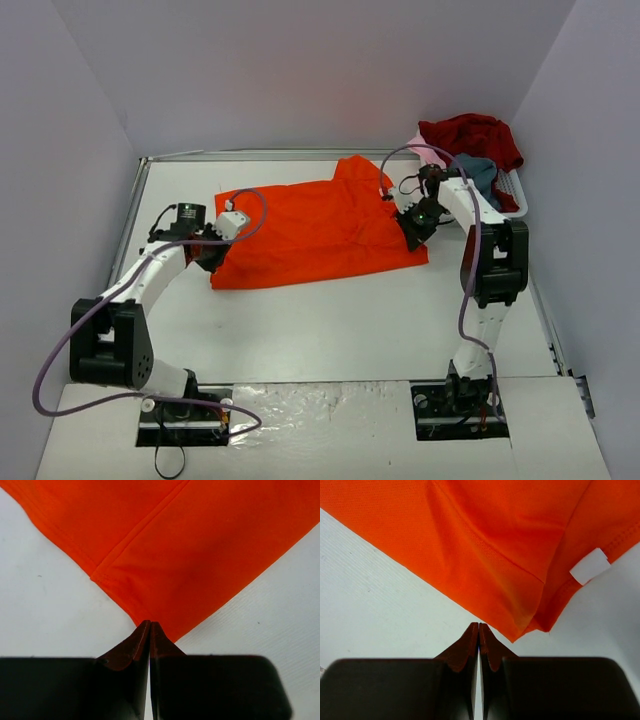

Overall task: Fold and stack the t-shirts
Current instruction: Grap the side of the flattened tshirt furthest away from the robot with both arms

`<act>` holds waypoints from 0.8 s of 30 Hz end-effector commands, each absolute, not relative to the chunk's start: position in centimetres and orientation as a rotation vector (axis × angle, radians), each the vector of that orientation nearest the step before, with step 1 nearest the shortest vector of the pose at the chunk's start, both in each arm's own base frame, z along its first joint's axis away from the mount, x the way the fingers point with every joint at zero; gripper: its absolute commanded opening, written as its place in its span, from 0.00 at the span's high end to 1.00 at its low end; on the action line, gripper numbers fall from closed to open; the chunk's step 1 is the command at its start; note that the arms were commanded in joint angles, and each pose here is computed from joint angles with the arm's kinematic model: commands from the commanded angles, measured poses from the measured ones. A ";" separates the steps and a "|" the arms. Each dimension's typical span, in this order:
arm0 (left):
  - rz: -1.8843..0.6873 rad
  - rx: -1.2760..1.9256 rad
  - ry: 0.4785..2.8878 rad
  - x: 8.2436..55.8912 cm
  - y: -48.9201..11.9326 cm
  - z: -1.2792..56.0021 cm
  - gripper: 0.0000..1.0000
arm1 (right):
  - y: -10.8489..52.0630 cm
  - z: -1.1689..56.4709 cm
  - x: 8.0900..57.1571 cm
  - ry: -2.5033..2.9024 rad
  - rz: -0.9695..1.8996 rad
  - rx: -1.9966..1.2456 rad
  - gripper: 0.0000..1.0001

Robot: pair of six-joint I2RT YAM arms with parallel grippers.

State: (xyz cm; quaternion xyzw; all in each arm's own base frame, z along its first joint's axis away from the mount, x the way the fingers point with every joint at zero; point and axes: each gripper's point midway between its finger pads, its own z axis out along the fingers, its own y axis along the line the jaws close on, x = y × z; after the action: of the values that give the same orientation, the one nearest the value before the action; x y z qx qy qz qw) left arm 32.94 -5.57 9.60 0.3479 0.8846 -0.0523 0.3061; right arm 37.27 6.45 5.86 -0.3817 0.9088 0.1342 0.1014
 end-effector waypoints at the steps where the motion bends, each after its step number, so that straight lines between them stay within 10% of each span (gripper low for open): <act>1: -0.208 0.914 2.314 33.8 -7.1 9.9 0.98 | 7.1 5.8 37.0 2.711 0.431 -1.146 1.00; 24: -0.119 0.999 2.499 34.0 -6.2 3.5 0.98 | 6.8 0.9 36.1 2.817 0.416 -1.171 1.00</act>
State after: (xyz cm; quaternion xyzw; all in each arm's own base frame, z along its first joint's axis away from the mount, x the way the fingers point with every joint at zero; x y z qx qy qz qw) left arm 33.27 -6.22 2.51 0.3526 0.9092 -0.0576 0.2136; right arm 37.45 6.87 1.06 -0.3816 0.9125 0.1366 0.0551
